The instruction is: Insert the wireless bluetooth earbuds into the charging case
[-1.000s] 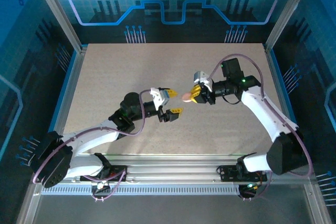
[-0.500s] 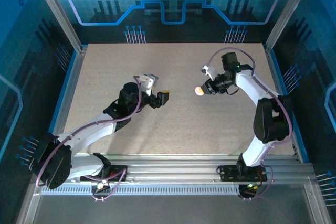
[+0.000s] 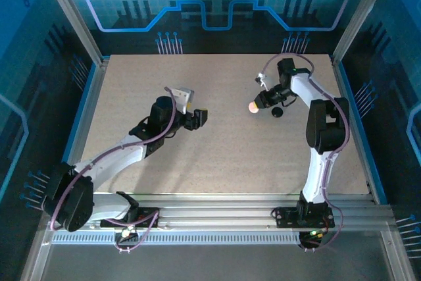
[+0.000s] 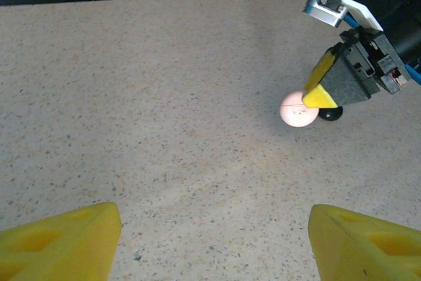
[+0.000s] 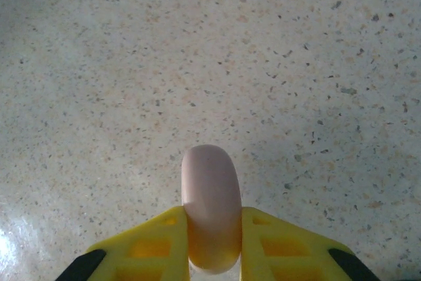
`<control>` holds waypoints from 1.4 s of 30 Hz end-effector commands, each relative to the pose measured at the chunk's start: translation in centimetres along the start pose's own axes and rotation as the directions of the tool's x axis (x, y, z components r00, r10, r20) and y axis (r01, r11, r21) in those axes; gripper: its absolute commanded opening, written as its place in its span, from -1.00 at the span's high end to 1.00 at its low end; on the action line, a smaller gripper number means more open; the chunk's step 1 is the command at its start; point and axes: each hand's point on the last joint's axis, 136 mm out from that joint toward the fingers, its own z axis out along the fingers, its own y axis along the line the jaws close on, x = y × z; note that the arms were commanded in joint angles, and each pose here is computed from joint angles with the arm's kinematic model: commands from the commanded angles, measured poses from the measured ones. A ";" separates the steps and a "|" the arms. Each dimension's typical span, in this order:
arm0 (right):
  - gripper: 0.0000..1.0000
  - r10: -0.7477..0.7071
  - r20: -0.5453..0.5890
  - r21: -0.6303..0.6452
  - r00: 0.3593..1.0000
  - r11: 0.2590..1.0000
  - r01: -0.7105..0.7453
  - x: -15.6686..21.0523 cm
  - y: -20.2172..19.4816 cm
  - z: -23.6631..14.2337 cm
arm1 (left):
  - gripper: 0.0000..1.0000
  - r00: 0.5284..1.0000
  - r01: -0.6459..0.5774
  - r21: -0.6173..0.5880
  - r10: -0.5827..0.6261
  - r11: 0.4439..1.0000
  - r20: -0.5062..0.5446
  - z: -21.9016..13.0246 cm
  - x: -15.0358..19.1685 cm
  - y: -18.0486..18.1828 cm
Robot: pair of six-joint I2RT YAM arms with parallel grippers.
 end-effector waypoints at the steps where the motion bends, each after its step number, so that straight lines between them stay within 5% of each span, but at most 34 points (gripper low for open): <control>1: 0.60 0.071 -0.064 -0.015 0.995 0.997 -0.072 1.2 -0.7 0.6 | -0.52 0.999 0.041 -0.038 -0.041 0.998 -0.010 0.2 -0.5 0.9; 13: 0.57 0.125 -0.141 0.041 0.982 0.992 -0.120 3.2 -2.5 1.4 | -0.55 0.995 0.100 -0.111 -0.101 0.989 -0.001 -0.5 -1.1 4.1; 25: 0.19 0.148 -0.119 0.120 0.982 0.984 -0.134 2.8 -3.7 1.1 | -0.63 0.985 0.169 -0.256 -0.169 0.952 0.024 -2.2 -0.4 9.2; 33: -0.24 0.152 -0.007 0.242 0.988 0.959 -0.146 0.9 -4.1 -2.3 | -0.74 0.984 0.176 -0.372 -0.169 0.911 0.052 -3.8 -0.6 12.1; 42: -0.31 0.108 0.236 0.340 0.966 0.922 -0.186 -0.4 -3.1 -7.8 | -0.91 0.992 0.123 -0.546 -0.107 0.829 0.061 -6.5 0.2 16.3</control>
